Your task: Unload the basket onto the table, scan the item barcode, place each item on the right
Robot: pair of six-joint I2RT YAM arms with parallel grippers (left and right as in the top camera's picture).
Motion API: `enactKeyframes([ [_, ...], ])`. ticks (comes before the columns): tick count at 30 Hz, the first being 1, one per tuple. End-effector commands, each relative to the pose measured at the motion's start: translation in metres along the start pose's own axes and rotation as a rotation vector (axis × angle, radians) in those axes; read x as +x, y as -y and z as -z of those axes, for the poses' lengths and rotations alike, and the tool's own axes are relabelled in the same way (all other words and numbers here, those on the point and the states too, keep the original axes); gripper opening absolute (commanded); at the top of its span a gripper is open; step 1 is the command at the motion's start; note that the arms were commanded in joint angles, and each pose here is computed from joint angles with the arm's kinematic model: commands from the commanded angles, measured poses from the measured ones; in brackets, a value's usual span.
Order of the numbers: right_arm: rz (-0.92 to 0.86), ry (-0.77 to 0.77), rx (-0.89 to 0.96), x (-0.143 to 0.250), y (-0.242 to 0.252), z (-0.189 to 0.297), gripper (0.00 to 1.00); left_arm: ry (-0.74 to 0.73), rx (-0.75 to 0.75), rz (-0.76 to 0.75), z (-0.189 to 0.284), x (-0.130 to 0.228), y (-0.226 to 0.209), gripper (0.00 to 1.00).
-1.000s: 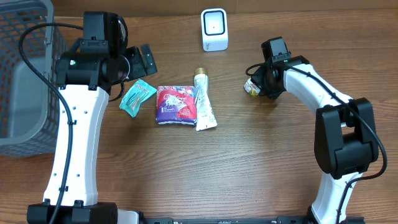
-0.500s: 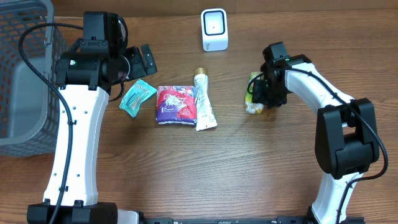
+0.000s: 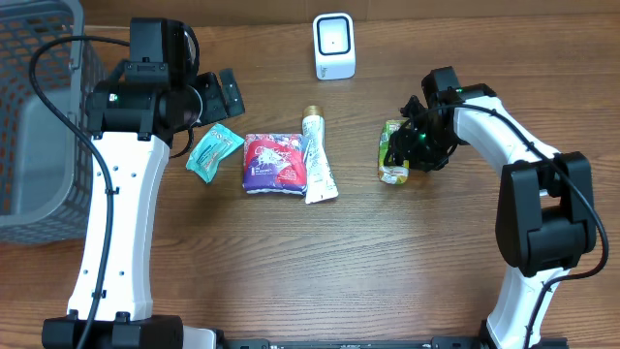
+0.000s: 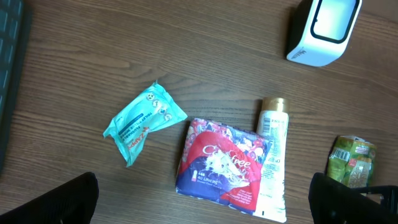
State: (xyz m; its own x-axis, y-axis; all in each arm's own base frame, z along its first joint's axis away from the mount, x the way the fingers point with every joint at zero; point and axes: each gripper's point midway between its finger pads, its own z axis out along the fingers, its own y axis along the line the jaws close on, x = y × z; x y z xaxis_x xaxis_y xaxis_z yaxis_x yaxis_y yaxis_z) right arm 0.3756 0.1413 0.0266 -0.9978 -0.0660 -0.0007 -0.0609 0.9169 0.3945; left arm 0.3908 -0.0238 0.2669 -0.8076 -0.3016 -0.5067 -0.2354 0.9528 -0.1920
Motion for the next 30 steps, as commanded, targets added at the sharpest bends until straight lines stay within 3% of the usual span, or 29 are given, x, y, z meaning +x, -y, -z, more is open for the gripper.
enactKeyframes([
  [1,0.008,-0.006,-0.066,-0.001,-0.021,-0.003,0.68,0.002,0.005,-0.020,0.000,-0.002,0.002,1.00],
  [9,-0.182,0.021,0.129,0.005,0.013,-0.023,0.69,0.002,0.005,-0.020,0.000,-0.002,0.002,1.00],
  [14,-0.217,0.035,0.138,0.011,0.022,-0.037,0.66,0.002,0.005,-0.020,0.000,-0.002,0.002,1.00],
  [17,-0.220,0.037,0.138,0.011,0.023,-0.037,0.52,0.002,0.005,-0.020,0.000,-0.002,0.002,0.99],
  [20,-0.223,0.038,0.133,0.010,0.022,-0.037,0.25,0.002,0.005,-0.020,0.000,-0.002,0.002,1.00],
  [24,-0.228,0.007,0.076,0.016,0.012,-0.038,0.07,0.002,0.005,-0.020,0.000,-0.002,0.002,1.00],
  [30,-0.205,-0.034,-0.063,0.016,-0.017,-0.027,0.04,0.002,0.005,-0.019,0.000,-0.002,0.002,1.00],
])
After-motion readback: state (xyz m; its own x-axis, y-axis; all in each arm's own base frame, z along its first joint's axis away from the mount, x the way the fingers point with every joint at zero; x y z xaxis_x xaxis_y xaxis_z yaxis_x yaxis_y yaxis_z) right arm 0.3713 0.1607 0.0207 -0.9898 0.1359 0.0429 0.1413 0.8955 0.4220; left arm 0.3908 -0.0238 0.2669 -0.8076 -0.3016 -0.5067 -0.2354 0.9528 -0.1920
